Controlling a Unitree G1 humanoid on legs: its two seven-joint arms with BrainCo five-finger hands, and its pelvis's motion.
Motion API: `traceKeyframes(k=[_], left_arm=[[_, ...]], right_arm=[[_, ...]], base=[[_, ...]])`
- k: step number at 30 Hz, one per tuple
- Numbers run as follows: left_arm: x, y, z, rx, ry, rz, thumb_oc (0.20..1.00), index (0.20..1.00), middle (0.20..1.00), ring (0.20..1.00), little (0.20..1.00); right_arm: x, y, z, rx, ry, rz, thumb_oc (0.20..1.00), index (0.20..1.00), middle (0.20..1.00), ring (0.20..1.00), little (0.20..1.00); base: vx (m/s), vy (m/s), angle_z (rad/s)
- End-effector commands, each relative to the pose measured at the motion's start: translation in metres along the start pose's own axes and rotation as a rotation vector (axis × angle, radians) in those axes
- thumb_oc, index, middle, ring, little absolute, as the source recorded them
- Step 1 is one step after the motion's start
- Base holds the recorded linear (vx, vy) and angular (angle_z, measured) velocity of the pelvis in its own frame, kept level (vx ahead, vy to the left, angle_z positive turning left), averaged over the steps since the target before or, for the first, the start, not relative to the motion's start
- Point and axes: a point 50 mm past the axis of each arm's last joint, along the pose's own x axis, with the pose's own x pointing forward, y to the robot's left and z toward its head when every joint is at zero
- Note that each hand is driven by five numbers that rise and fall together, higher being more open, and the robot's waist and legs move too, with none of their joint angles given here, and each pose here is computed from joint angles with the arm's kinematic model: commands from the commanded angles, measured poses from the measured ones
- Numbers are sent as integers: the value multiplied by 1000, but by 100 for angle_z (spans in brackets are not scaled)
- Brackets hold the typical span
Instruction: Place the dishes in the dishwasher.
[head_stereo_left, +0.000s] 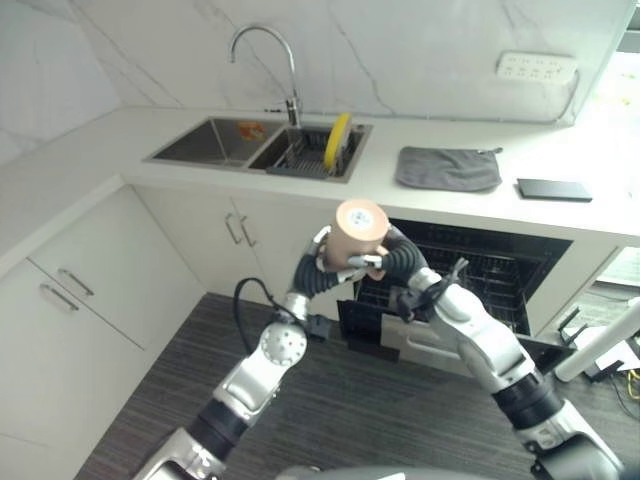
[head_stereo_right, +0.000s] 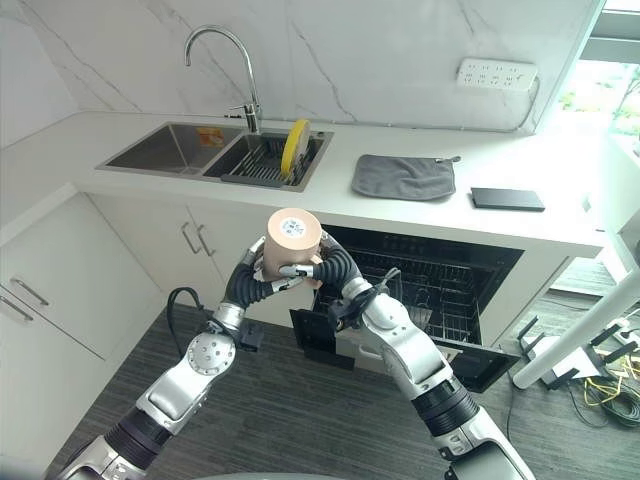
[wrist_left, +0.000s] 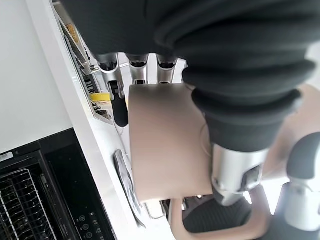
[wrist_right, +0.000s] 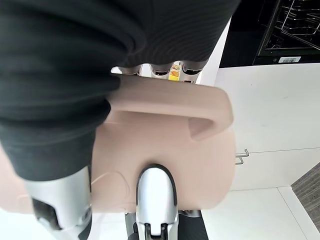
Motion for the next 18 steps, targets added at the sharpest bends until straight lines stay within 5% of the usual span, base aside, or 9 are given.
traceKeyframes(k=[1,18], left_arm=[[22,-12,32,27,-166,-48,200,200,200,200,200],[19,-17,48,293,-332,-99,200,200,200,200,200]], right_arm=[[15,13,33,-39,-150,38,1000,1000,1000,1000,1000],[20,21,24,-116,-91,52,1000,1000,1000,1000,1000]], base=[[0,0,0],[2,1,0]])
